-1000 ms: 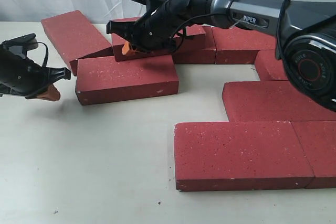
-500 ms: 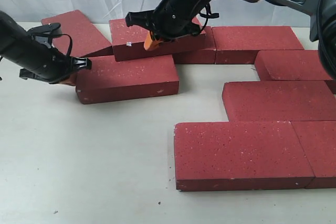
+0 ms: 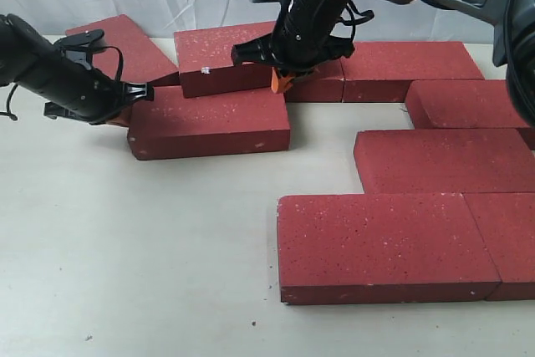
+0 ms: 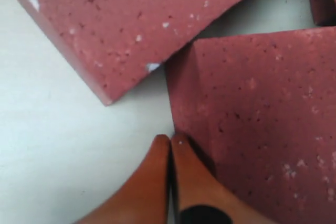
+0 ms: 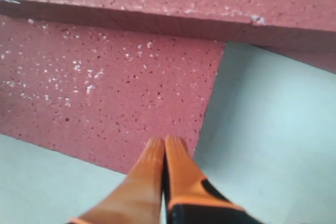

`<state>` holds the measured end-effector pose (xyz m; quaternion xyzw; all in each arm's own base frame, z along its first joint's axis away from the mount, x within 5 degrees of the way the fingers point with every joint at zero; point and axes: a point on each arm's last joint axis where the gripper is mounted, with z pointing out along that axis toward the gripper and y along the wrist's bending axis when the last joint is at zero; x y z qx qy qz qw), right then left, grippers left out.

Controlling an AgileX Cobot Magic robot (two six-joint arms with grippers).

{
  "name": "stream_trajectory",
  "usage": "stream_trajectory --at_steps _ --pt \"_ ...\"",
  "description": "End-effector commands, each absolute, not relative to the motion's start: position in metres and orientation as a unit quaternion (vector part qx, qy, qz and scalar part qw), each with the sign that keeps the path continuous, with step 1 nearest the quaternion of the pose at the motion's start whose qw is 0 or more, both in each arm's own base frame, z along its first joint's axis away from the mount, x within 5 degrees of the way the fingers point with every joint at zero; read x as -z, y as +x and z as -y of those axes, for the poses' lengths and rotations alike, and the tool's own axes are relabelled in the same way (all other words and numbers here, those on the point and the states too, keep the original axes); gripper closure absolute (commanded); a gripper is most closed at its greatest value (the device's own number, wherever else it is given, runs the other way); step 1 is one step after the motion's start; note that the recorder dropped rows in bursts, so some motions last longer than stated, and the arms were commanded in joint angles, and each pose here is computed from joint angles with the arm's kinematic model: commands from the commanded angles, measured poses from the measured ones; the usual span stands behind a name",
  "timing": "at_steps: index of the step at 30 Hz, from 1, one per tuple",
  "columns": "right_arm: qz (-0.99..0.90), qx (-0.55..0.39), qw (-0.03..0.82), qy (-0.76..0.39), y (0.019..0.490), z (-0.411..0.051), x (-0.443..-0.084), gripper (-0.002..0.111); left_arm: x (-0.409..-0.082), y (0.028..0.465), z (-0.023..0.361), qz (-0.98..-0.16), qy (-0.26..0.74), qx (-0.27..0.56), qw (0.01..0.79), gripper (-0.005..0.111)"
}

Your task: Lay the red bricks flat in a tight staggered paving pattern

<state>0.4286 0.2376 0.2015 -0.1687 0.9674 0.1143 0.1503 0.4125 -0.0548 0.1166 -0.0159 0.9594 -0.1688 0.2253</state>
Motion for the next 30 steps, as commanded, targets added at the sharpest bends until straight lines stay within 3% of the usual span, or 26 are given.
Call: stream_trajectory --at_steps 1,13,20,30 --pt "-0.966 -0.118 0.162 -0.162 0.430 -0.235 -0.209 0.109 -0.120 0.413 0.062 -0.958 0.004 0.175 0.227 0.107" --pt "-0.965 -0.146 0.156 -0.150 0.429 -0.240 -0.210 0.109 -0.121 0.414 0.061 -0.957 -0.008 0.178 0.231 0.107" --pt "-0.966 -0.157 0.149 -0.144 0.427 -0.241 -0.211 0.109 -0.122 0.418 0.096 -0.952 0.054 0.190 0.234 0.107" --pt "-0.966 -0.160 0.148 -0.143 0.427 -0.242 -0.211 0.109 -0.113 0.427 0.124 -0.947 0.046 0.217 0.232 0.107"
